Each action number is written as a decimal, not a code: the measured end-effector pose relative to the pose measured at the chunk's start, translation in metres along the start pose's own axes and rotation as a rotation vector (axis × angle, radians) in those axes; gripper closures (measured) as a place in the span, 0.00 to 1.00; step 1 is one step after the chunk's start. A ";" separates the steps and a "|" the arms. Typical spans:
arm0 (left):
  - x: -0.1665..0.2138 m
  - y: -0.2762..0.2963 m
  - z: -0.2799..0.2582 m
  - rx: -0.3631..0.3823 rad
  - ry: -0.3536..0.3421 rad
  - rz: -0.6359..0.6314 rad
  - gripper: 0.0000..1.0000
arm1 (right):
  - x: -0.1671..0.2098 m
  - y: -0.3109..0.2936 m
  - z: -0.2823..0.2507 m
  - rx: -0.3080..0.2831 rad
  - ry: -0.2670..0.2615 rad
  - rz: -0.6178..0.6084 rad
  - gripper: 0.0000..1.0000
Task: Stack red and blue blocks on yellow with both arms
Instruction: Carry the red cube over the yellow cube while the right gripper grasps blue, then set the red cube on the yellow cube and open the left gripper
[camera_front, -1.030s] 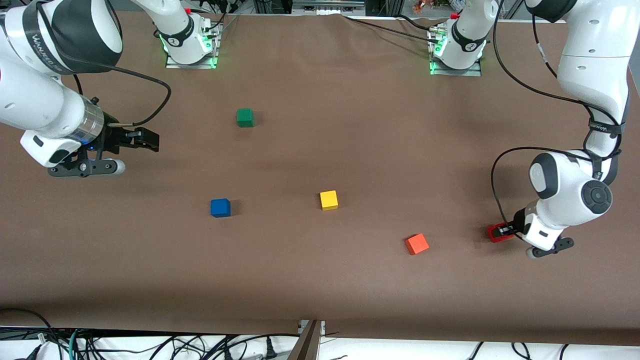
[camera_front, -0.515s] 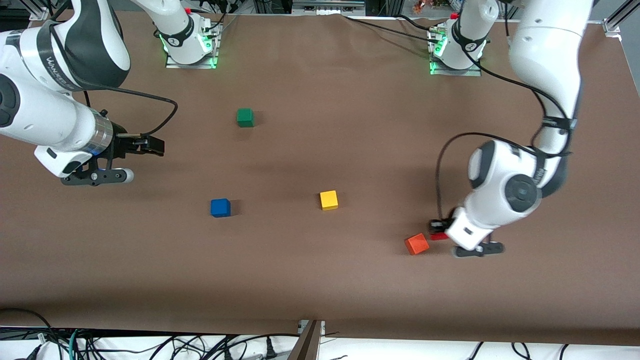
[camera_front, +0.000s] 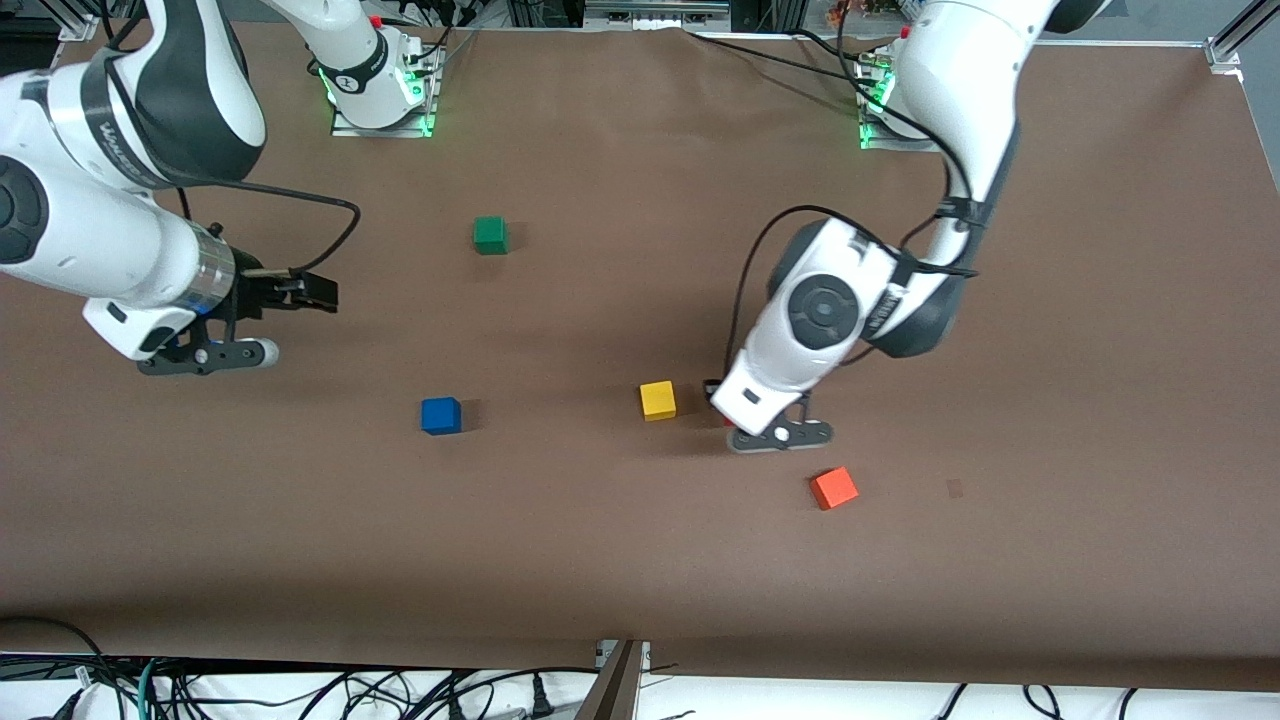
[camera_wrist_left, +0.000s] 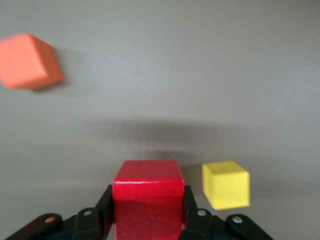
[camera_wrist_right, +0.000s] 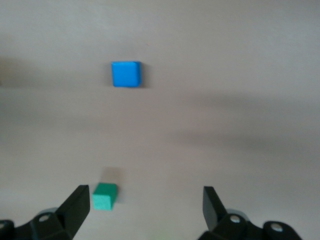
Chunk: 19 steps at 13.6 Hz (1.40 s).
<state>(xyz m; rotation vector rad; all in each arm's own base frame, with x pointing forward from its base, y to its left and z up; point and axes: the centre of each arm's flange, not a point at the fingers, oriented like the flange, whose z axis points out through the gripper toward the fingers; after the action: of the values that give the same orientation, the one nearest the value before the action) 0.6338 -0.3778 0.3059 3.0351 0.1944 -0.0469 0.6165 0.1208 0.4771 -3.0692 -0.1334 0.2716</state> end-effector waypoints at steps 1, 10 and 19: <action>-0.007 0.016 0.006 -0.010 -0.008 -0.011 0.44 | 0.010 -0.006 0.013 0.022 0.010 -0.003 0.00; -0.030 0.081 0.047 0.002 -0.038 -0.029 0.44 | 0.091 -0.074 0.182 0.019 0.127 -0.074 0.00; -0.035 0.090 0.064 0.030 -0.023 -0.025 0.44 | 0.105 -0.061 0.245 -0.052 0.117 -0.094 0.05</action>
<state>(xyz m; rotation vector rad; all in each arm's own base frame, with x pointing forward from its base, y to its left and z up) 0.6092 -0.4778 0.2527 3.0608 0.2326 -0.0871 0.6714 0.2030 0.2218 -3.1084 -0.2828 0.0841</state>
